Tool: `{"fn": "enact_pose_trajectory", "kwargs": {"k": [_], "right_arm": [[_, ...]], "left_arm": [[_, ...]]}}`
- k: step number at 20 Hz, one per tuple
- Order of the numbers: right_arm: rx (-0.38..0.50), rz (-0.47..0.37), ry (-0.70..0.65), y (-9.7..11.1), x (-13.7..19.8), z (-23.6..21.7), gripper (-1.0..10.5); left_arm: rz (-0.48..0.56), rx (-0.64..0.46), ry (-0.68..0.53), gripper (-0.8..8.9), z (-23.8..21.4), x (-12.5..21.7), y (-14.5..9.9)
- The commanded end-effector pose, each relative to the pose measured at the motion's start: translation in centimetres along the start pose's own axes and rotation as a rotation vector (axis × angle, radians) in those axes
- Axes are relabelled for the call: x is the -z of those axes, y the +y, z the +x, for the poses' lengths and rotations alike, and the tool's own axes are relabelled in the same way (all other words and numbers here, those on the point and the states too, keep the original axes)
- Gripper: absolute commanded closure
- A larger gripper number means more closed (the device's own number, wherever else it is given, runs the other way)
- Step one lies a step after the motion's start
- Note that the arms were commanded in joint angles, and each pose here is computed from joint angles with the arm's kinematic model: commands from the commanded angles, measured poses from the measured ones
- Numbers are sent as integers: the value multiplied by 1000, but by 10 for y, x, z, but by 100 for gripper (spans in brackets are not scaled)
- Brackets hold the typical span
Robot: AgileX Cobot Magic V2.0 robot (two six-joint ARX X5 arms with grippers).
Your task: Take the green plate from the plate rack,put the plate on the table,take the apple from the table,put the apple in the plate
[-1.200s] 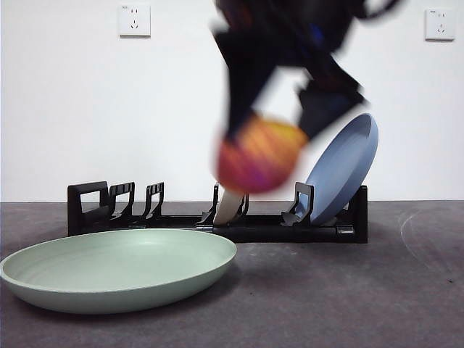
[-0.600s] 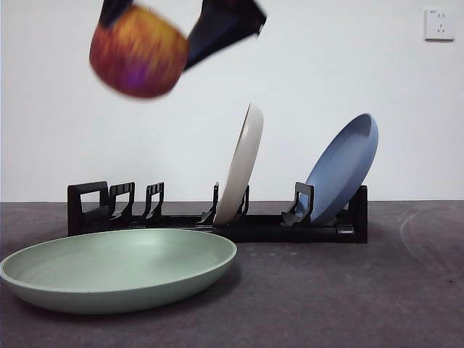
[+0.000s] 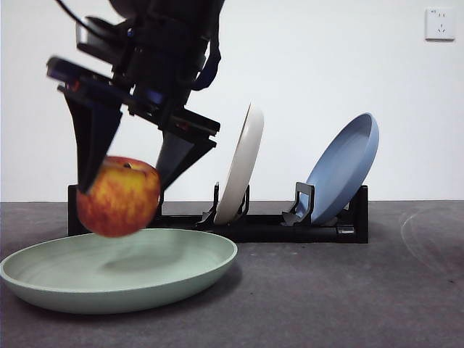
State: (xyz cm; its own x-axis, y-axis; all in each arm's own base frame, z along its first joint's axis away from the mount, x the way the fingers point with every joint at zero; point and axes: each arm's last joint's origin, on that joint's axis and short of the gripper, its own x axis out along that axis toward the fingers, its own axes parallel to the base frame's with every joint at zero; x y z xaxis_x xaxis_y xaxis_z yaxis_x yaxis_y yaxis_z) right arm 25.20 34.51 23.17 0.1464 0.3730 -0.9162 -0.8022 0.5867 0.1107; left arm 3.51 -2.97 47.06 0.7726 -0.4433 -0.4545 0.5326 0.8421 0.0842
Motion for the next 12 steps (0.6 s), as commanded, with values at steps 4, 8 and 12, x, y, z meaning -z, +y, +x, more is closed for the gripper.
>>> {"fn": "enact_pose_trajectory", "kwargs": {"k": [4,8,12], "right_arm": [[17,-21,132,-3,9,31,963],[16,-31,156,-3,11,41,961],[9,-26,162,-3,11,41,617]], "left_arm": [[2,-2,10,468,2,2,0],[2,-1,10,468,2,2,0],[2,-1,9,468,2,2,0]]}}
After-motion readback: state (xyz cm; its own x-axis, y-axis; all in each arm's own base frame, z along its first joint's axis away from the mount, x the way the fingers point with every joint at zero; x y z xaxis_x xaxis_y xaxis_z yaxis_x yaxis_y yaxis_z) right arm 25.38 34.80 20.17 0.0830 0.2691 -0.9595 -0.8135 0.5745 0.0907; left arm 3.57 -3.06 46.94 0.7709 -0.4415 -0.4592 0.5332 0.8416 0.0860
